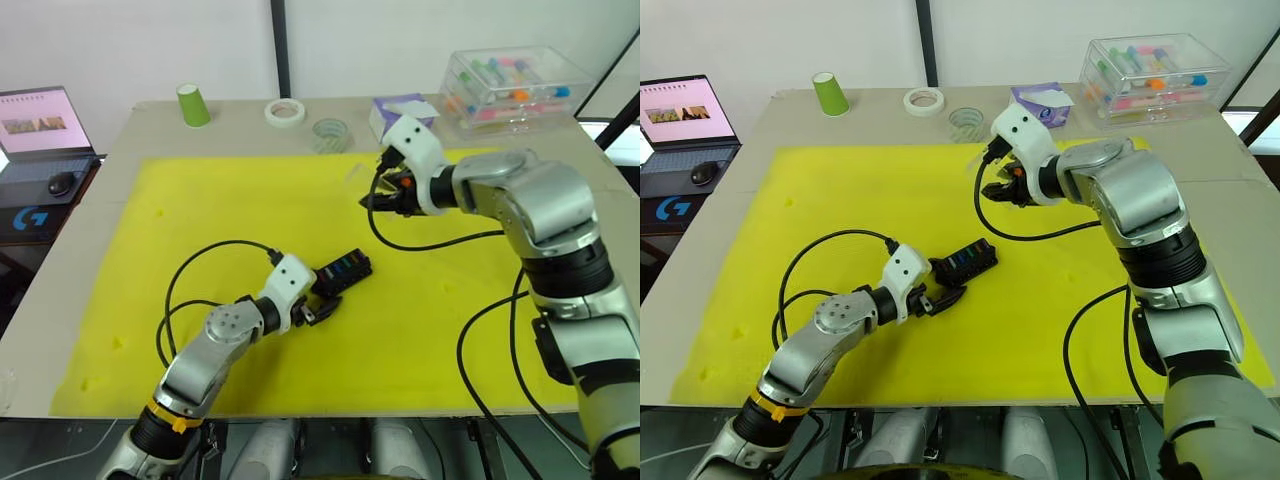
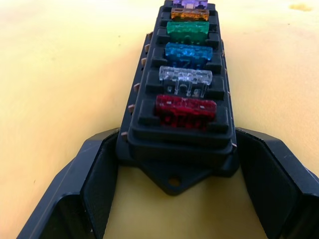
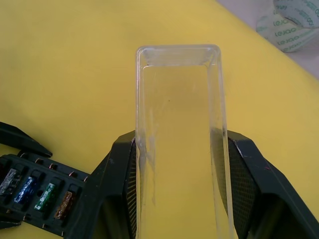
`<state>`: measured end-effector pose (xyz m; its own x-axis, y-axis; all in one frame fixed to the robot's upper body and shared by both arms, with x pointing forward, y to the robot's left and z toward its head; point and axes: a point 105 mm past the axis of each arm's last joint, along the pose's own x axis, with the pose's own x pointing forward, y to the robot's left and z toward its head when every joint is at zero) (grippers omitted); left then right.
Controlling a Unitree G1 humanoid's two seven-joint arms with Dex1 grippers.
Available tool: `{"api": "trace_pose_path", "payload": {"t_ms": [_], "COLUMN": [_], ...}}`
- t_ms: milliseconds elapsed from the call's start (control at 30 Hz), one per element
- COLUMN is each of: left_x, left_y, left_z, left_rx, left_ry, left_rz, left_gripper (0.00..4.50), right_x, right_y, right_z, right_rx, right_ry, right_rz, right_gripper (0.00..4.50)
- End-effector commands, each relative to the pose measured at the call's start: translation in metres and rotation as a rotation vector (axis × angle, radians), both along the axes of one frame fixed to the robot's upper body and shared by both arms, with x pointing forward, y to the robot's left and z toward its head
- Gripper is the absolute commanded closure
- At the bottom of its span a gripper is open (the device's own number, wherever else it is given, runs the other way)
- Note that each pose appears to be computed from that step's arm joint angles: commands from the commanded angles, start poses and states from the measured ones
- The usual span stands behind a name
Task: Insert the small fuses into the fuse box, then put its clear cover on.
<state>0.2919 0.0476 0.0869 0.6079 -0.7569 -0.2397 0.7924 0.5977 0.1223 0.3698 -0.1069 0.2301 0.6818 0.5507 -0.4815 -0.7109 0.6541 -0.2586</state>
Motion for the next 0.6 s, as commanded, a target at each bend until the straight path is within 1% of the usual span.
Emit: {"api": "trace_pose_path", "payload": {"t_ms": [33, 67, 100, 133, 200, 333, 433, 467, 567, 600], "left_x": [-0.003, -0.004, -0.004, -0.005, -0.006, -0.011, -0.013, -0.012, -0.015, -0.015], "left_y": [-0.009, -0.010, -0.010, -0.010, -0.009, 0.000, 0.009, 0.012, 0.019, 0.020], "left_z": [-0.013, -0.013, -0.012, -0.012, -0.012, -0.008, -0.001, 0.001, 0.007, 0.007], "left_rx": [0.012, 0.008, 0.001, -0.003, -0.004, -0.005, 0.026, 0.037, 0.079, 0.088], "left_ry": [0.042, 0.041, 0.042, 0.042, 0.044, 0.051, 0.028, 0.025, 0.003, 0.002], "left_rz": [-0.052, -0.066, -0.078, -0.084, -0.098, -0.160, -0.261, -0.289, -0.441, -0.466], "left_gripper": [0.85, 0.85, 1.13, 1.22, 1.74, 1.75, 1.75, 1.75, 1.75, 1.75], "right_x": [-0.004, -0.004, -0.005, -0.005, -0.006, -0.007, -0.017, -0.022, -0.044, -0.048], "right_y": [-0.001, -0.001, -0.002, -0.002, -0.003, -0.008, -0.010, -0.010, -0.010, -0.010], "right_z": [0.018, 0.018, 0.018, 0.018, 0.018, 0.021, 0.025, 0.025, 0.020, 0.019], "right_rx": [0.014, 0.014, 0.013, 0.012, 0.008, -0.002, -0.008, -0.013, -0.039, -0.043], "right_ry": [-0.071, -0.072, -0.073, -0.074, -0.074, -0.082, -0.076, -0.068, -0.028, -0.019], "right_rz": [0.004, 0.002, 0.003, 0.003, 0.008, 0.017, 0.082, 0.114, 0.247, 0.268], "right_gripper": [2.62, 2.62, 2.62, 2.62, 2.62, 2.62, 2.62, 2.62, 2.62, 2.62]}}
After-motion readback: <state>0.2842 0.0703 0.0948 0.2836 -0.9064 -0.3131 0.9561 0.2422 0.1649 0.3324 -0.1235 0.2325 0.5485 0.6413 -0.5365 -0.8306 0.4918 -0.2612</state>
